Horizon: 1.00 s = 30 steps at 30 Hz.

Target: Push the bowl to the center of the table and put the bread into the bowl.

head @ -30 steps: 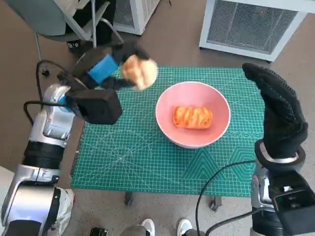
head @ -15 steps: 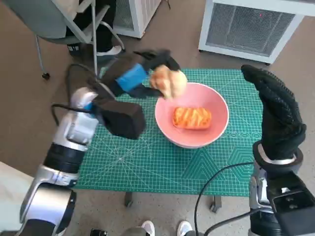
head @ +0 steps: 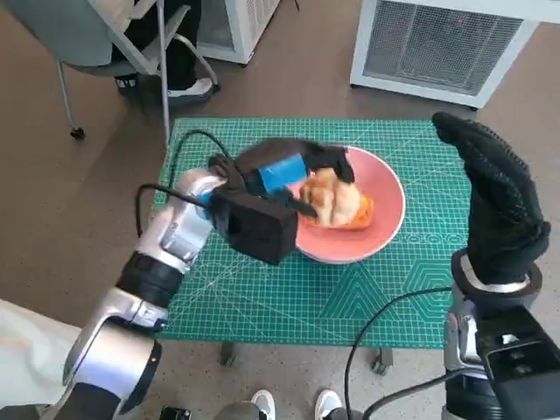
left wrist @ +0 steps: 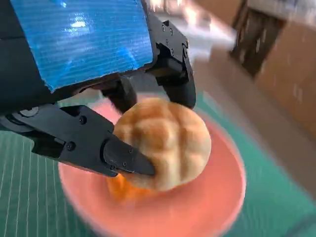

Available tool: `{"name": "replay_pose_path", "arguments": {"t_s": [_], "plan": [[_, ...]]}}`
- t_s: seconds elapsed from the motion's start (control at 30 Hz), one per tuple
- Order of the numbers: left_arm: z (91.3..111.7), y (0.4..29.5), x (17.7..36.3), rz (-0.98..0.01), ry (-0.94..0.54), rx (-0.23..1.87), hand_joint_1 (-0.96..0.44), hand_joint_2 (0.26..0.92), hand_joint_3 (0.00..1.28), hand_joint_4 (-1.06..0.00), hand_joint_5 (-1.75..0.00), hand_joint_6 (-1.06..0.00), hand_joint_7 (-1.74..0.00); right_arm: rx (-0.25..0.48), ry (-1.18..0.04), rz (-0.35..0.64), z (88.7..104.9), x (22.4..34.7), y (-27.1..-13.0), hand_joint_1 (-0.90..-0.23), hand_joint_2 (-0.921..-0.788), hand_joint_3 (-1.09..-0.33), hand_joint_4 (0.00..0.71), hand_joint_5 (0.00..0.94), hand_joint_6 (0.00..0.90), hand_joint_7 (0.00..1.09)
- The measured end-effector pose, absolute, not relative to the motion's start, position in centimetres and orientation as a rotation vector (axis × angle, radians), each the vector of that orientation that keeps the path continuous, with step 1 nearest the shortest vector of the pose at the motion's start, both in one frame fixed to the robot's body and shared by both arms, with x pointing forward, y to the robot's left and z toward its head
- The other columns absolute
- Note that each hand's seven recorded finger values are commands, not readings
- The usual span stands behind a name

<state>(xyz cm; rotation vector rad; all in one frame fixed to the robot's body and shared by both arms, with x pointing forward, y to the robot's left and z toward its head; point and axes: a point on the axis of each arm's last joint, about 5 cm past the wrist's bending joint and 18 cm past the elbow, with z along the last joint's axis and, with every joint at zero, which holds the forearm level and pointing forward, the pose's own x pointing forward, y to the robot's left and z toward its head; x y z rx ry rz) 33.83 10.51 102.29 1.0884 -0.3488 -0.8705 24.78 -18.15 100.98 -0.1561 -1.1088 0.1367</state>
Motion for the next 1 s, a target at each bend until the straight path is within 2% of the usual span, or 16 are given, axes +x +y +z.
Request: {"name": "replay_pose_path", "arguments": {"t_s": [0.2, 0.43, 0.7, 0.97, 1.0], "plan": [[102.2, 10.7, 33.9, -0.879, -0.352, 1.068, -0.28, 0.921, 0.05, -0.11, 0.00, -0.31, -0.02, -0.156, -1.108, 0.125, 101.1, 24.7, -18.3, -0.399, -0.921, -0.517, 0.437, 0.007, 0.105, 0.69], [102.7, 11.4, 33.8, -0.819, -0.470, 0.916, -0.31, 0.921, 0.11, -0.07, 0.00, -0.28, 0.00, -0.180, -1.113, 0.080, 101.3, 24.6, -18.5, -0.415, -0.921, -0.514, 0.431, 0.003, 0.113, 0.69], [102.3, 12.6, 33.1, -0.727, -0.619, 0.663, -0.31, 0.921, 0.20, -0.15, -0.04, -0.30, -0.01, -0.213, -1.116, 0.020, 101.8, 24.8, -18.5, -0.418, -0.921, -0.519, 0.427, 0.000, 0.113, 0.68], [102.2, 13.2, 31.8, -0.599, -0.751, 0.325, -0.28, 0.921, 0.28, -0.23, -0.07, -0.35, -0.06, -0.184, -1.117, 0.015, 102.6, 25.1, -18.3, -0.408, -0.921, -0.527, 0.424, 0.001, 0.114, 0.68], [102.1, 13.1, 31.6, -0.584, -0.764, 0.284, -0.29, 0.921, 0.29, -0.23, -0.07, -0.28, -0.21, -0.175, -1.117, 0.016, 102.7, 25.1, -18.3, -0.407, -0.921, -0.528, 0.424, 0.001, 0.114, 0.68]]}}
